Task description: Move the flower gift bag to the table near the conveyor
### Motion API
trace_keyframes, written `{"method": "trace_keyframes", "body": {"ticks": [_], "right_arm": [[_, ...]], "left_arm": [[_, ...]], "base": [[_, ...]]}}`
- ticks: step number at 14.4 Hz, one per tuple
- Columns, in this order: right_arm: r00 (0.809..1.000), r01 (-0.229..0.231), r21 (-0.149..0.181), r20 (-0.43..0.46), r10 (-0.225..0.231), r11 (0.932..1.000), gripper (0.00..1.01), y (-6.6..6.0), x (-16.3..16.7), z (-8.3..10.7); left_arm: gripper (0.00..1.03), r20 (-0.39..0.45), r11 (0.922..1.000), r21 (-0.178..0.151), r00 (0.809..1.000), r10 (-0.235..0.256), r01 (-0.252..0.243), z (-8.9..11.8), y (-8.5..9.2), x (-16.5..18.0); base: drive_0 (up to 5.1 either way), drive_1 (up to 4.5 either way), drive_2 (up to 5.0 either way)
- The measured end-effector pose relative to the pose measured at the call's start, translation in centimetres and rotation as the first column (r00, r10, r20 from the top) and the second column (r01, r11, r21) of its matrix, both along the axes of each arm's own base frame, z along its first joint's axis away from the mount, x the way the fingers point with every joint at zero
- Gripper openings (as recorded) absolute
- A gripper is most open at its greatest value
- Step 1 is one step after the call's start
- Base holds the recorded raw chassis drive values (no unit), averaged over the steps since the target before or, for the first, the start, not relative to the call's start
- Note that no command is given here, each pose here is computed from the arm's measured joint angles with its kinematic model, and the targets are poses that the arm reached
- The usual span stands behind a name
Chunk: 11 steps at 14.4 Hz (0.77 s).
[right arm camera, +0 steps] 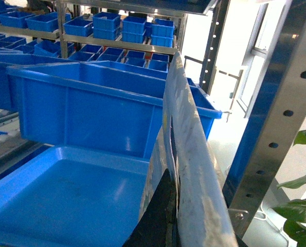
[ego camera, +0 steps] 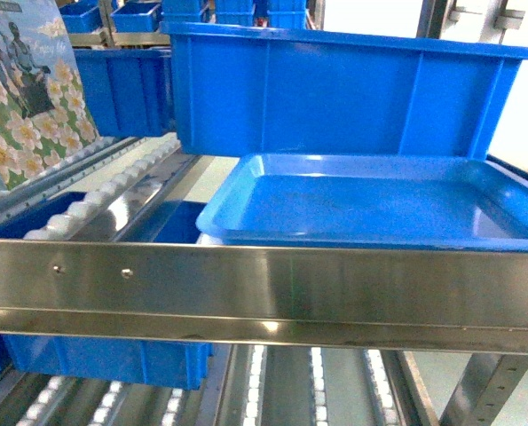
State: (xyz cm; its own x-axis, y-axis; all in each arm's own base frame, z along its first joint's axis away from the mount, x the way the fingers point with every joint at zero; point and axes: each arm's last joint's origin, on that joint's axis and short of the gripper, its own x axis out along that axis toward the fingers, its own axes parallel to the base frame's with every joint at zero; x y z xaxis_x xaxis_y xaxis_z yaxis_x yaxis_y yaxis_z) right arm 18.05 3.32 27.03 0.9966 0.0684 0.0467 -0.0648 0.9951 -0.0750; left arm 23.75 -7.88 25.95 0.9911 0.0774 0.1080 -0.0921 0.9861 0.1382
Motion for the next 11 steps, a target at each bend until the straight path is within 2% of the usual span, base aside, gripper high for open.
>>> {"method": "trace_keyframes", "body": {"ticks": [3, 11], "right_arm": [[1.0, 0.0, -0.002, 0.001, 0.0, 1.0, 0.02, 0.0, -0.01, 0.01], [1.0, -0.001, -0.002, 0.0, 0.001, 1.0, 0.02, 0.0, 0.0, -0.02]], "left_arm": [[0.02, 0.001, 1.0, -0.001, 1.0, -0.001, 0.001, 0.01, -0.01, 0.0], [0.02, 0.0, 1.0, 0.0, 1.0, 0.0, 0.0, -0.04, -0.01, 0.03]], "base": [[0.0, 0.0, 0.0], [-4.7, 0.58, 3.9]]}}
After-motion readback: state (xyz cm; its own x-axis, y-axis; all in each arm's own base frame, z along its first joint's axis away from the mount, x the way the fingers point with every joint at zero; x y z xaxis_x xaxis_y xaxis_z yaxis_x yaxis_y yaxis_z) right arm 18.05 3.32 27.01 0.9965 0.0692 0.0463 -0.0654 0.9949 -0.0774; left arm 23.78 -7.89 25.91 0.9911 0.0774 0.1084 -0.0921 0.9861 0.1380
